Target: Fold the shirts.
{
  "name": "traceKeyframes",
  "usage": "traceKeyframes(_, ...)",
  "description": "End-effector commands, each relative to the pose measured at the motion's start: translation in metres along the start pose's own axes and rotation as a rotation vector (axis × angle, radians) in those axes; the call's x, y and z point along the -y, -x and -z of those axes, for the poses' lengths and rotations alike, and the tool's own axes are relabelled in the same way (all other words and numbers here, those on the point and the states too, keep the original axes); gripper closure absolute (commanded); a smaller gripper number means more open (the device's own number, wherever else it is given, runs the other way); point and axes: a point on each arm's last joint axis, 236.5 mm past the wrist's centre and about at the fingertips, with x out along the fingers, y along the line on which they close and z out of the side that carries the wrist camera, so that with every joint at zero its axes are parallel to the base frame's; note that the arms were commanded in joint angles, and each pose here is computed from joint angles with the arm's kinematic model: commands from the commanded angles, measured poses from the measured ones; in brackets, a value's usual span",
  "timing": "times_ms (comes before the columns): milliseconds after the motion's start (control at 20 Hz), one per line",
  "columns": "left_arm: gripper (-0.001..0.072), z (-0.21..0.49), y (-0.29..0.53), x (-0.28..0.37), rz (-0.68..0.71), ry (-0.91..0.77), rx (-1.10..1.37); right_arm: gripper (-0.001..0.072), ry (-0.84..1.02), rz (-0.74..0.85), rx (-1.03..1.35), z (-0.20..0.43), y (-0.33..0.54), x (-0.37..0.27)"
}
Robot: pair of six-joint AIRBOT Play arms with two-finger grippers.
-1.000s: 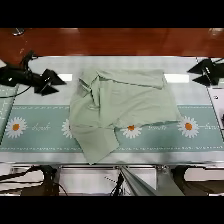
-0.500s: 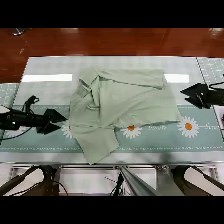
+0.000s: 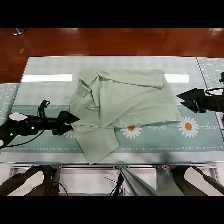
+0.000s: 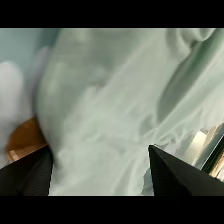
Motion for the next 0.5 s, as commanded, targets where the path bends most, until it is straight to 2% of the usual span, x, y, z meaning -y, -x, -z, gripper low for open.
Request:
traceKeyframes(0,0.0328,-0.005,-0.017,0.013,-0.021,-0.072,0.060,0.0090,-0.025,0.066,-0.004,0.002,0.003,0.017)
traceKeyframes(50,0.0685,-0.004,-0.016,0.018,-0.010,-0.082,0.046,0.0090,-0.067,0.140,0.017,-0.002,0.011,0.040)
traceKeyframes(250,0.0679,-0.010,0.003,0.045,0.059,-0.157,0.009,0.0090,-0.233,0.470,0.004,0.018,0.053,0.130)
traceKeyframes(350,0.0679,-0.017,0.008,0.054,0.071,-0.172,0.024,0.0090,-0.259,0.513,-0.071,0.042,0.052,0.143)
traceKeyframes(450,0.0679,-0.018,0.008,0.056,0.073,-0.177,0.026,0.0090,-0.319,0.480,-0.079,0.051,0.037,0.141)
